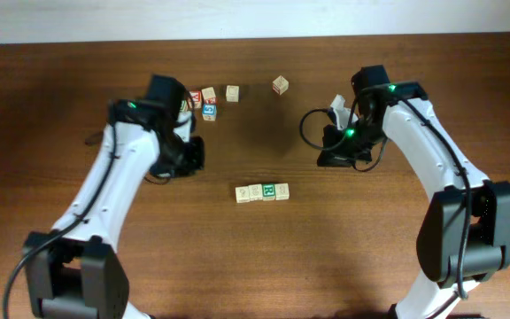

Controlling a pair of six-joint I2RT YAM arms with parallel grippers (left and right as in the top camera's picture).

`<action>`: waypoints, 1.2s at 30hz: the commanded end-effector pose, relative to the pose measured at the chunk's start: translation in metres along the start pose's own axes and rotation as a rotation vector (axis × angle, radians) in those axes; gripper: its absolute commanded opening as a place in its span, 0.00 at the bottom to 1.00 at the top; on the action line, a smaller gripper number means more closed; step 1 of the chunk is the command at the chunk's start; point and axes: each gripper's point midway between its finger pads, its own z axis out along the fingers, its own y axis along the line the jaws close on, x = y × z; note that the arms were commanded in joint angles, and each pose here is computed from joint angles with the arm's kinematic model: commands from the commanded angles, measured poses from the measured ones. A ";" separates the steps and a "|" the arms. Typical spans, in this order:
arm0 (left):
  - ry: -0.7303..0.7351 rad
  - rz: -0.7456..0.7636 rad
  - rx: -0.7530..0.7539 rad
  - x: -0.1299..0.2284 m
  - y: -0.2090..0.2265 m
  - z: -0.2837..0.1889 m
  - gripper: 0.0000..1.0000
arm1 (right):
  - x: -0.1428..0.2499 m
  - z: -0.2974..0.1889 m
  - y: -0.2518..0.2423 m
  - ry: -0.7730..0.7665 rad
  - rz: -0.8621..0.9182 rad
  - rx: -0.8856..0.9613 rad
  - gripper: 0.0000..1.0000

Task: Rotate 4 blocks
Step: 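Bring the left gripper to the row's left end, right to right end, then clamp the four-block row between both grippers from its ends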

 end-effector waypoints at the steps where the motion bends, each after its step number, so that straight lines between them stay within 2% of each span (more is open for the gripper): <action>1: 0.007 -0.093 0.124 0.023 -0.022 0.054 0.00 | 0.005 0.015 0.004 0.010 -0.050 -0.065 0.04; 2: -0.005 -0.071 0.223 0.026 -0.037 0.069 0.00 | 0.006 0.022 0.000 0.008 -0.051 -0.065 0.04; 3: -0.005 -0.084 0.250 0.031 -0.042 0.080 0.00 | 0.009 0.027 -0.003 0.011 -0.050 -0.065 0.04; 6: -0.047 -0.139 0.263 0.028 -0.042 0.095 0.00 | 0.005 0.033 -0.006 -0.011 -0.063 -0.066 0.05; 13: -0.093 -0.076 0.243 0.025 -0.057 0.098 0.00 | 0.002 0.041 0.001 -0.027 -0.107 -0.065 0.04; 18: -0.081 -0.080 0.237 0.026 -0.056 0.100 0.00 | 0.004 0.047 -0.009 -0.023 -0.090 0.025 0.04; 20: -0.070 -0.001 0.194 0.025 -0.054 0.088 0.00 | 0.003 0.047 -0.011 -0.026 -0.091 0.040 0.04; 25: -0.065 0.013 0.164 0.022 -0.049 0.101 0.00 | 0.002 0.051 -0.013 -0.020 -0.087 0.040 0.04; 27: -0.028 0.029 0.212 0.024 -0.056 0.113 0.00 | 0.004 0.056 -0.015 -0.004 -0.082 0.038 0.04; 31: -0.030 0.025 0.215 0.022 -0.055 0.114 0.00 | 0.006 0.063 -0.007 0.006 -0.108 0.039 0.04; 36: -0.031 0.095 0.255 0.022 -0.063 0.111 0.00 | 0.015 0.079 -0.014 0.013 -0.062 0.039 0.04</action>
